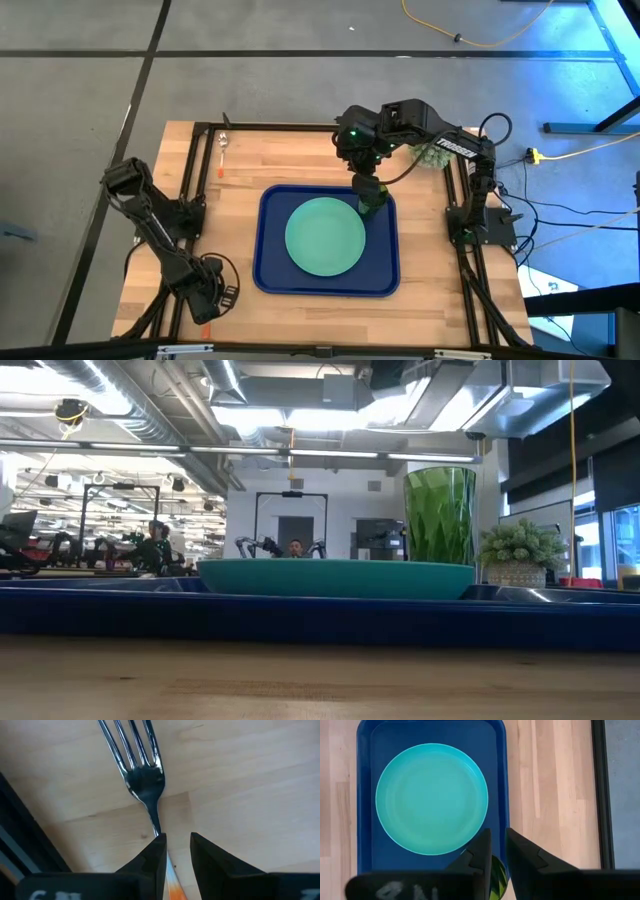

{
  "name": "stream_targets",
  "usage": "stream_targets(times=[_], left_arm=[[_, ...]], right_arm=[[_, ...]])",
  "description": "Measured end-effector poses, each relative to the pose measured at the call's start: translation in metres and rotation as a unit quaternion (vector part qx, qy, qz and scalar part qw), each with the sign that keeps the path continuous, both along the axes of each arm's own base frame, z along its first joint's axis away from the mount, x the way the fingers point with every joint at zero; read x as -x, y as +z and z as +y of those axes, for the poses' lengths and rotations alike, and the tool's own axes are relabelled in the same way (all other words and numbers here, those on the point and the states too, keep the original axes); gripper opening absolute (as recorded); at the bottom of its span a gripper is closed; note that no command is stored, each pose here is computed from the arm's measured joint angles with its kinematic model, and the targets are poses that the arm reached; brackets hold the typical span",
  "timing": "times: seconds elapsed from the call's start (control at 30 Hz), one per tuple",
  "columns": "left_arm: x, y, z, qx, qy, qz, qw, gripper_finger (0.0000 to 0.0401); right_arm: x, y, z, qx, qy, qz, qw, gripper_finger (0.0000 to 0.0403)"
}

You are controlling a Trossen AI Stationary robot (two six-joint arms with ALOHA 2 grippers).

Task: Pick and place plate/cup/fork/spoon on tray
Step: Put the orange fork on the left of the green plate on the blue tray

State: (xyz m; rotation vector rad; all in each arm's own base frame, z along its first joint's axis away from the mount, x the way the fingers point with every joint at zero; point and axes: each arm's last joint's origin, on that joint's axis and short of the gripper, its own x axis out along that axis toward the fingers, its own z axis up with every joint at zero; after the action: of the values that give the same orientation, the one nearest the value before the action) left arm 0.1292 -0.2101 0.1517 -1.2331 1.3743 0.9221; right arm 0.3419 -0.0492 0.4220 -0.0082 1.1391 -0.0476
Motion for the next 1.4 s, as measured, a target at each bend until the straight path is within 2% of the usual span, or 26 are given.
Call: stream_targets(times=[0.4, 1.0, 1.4], left_arm=[[0.0, 0.014, -0.001, -0.002, 0.001, 0.018, 1.0, 0.0081], [-0.002, -0.013, -0.007, -0.038, 0.001, 0.068, 0.997, 0.0082], [-0.007, -0.016, -0.004, -0.047, -0.006, 0.062, 0.997, 0.0076]], right_arm=[[0.0, 0.0, 0.0, 0.0, -0.001, 0.0, 1.0, 0.0057], [0.0, 0.0, 0.0, -0.002, -0.003, 0.0, 1.0, 0.0057], [0.0, 0.0, 0.0, -0.002, -0.003, 0.0, 1.0, 0.0057]])
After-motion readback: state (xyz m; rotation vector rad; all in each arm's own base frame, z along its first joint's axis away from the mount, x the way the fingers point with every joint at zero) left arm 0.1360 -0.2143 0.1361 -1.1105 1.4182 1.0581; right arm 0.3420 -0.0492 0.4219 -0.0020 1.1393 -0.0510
